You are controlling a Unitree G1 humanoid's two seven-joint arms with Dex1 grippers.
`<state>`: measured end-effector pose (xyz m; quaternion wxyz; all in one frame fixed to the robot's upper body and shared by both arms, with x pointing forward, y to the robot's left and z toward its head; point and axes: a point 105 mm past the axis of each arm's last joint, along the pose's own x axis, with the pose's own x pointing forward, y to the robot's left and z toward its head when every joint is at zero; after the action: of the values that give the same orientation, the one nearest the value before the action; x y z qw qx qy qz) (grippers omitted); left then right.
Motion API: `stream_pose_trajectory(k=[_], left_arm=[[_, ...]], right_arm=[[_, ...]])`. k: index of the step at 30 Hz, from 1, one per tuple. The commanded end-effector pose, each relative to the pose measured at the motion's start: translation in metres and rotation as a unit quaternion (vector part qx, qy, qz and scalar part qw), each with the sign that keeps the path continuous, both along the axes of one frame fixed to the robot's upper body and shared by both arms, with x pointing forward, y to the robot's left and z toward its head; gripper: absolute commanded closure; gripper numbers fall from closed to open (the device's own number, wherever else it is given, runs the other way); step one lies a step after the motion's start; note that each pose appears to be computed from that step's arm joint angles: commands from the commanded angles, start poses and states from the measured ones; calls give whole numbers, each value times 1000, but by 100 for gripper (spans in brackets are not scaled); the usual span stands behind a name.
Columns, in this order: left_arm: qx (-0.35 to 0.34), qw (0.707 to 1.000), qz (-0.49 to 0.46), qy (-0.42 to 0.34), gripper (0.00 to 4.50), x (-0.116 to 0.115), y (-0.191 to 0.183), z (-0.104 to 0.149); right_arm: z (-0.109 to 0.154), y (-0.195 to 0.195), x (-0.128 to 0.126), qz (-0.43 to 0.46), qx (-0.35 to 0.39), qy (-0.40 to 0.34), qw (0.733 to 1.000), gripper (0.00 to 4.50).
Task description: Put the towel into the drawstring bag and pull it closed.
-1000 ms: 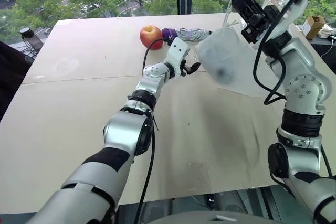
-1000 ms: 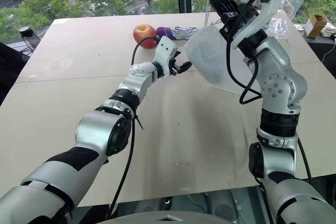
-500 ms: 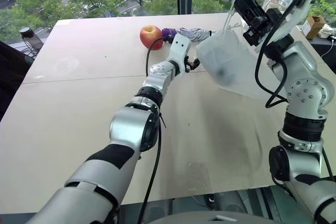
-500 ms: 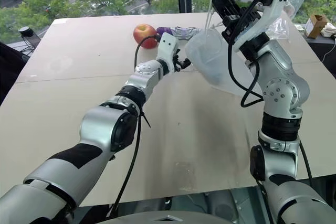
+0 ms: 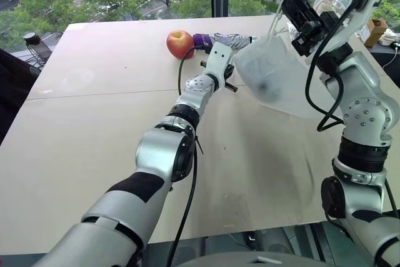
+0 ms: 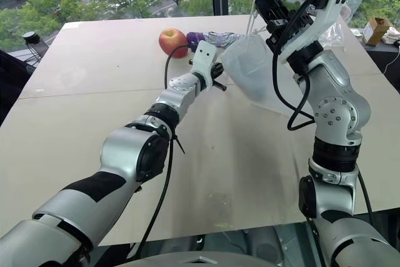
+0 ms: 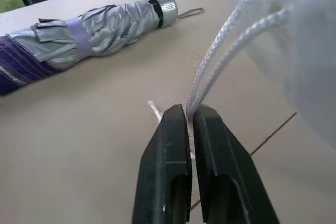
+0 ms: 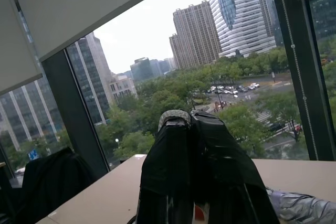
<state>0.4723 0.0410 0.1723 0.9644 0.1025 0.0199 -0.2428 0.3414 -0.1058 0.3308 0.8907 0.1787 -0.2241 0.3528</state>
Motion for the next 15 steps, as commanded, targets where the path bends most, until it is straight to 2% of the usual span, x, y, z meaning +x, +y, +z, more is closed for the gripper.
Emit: stream_pose_trajectory(k=[1,7,10,15], left_arm=[[1,999,27,-44,440,6,8,26],[23,985,135,-106,440,15,54,46],[37,966,201,-158,440,16,88,61],[64,936,262,-228,440,8,127,71]], right_arm=[[13,-1,-12,2,4,-34,999,450],[13,-5,-10,-2,6,-32,999,450],[14,-9,-8,-4,5,-31,1000,450],[16,-8,-5,9,8,-31,999,450]])
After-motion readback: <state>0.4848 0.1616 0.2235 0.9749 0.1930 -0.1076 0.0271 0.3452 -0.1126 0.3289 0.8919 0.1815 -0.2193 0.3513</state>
